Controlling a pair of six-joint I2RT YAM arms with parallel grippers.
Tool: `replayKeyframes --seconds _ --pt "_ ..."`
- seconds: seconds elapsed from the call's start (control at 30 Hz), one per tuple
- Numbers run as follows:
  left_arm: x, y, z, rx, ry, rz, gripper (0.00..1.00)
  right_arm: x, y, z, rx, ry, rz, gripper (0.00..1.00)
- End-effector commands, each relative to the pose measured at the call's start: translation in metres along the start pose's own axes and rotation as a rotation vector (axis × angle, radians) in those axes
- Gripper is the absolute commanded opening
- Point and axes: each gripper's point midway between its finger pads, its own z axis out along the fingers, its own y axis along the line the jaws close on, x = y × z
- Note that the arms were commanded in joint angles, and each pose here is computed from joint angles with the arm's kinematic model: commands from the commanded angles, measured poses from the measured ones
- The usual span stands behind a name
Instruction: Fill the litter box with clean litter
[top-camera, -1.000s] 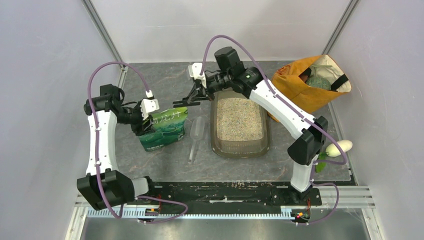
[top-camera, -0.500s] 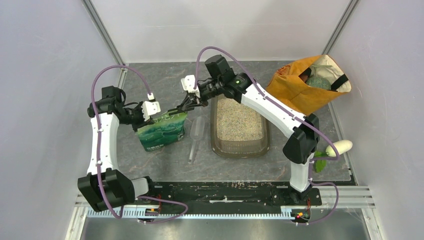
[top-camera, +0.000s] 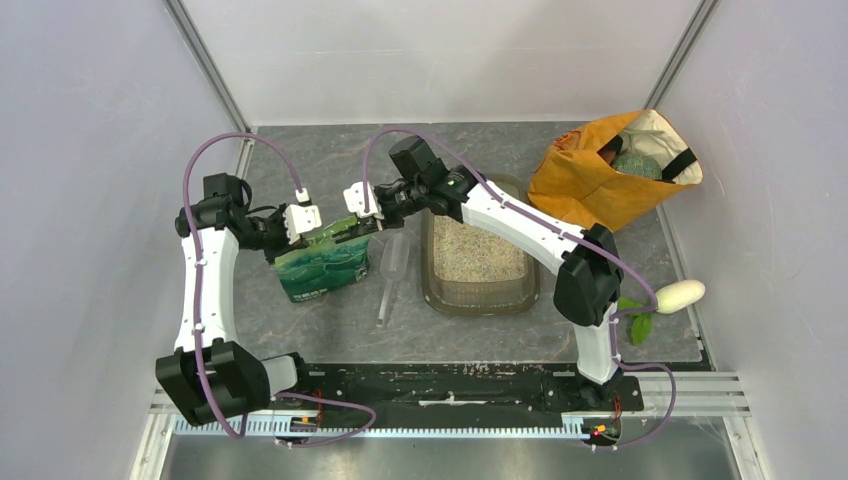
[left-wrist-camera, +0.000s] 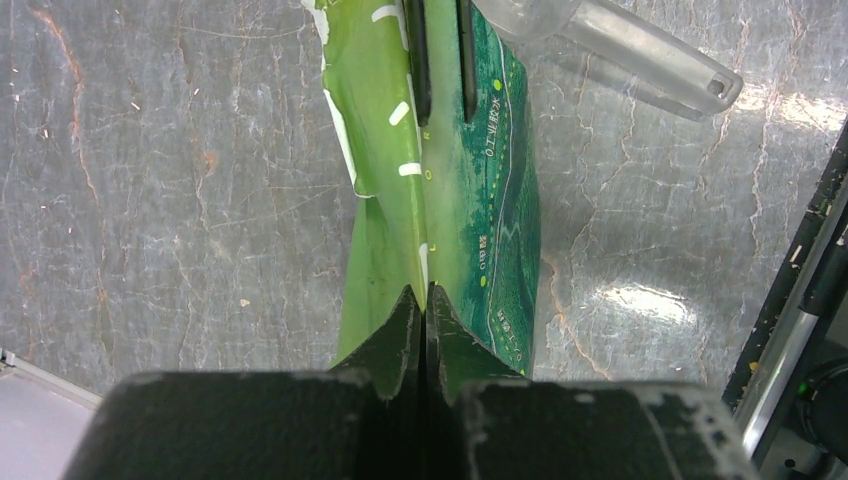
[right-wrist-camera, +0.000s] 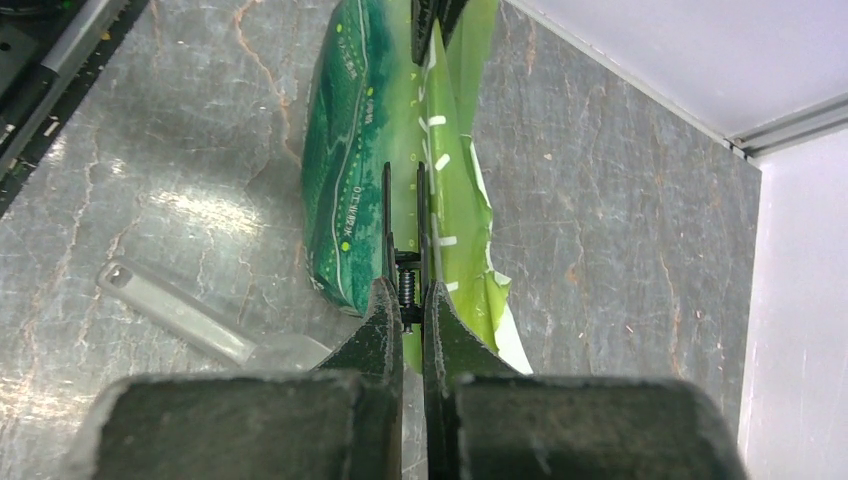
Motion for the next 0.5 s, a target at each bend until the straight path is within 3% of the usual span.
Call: replayKeyframes --seconds 0.0,0.47 --pt "-0.012 0.004 -0.002 -0.012 -0.052 0.062 0.02 -0.018 -0.023 -0.007 0.091 -0.022 -0.091 0.0" --pt "-0.013 0.005 -0.002 0.003 -0.057 0.078 0.02 -0.017 -0.034 -0.05 0.146 -0.002 -0.12 0.0"
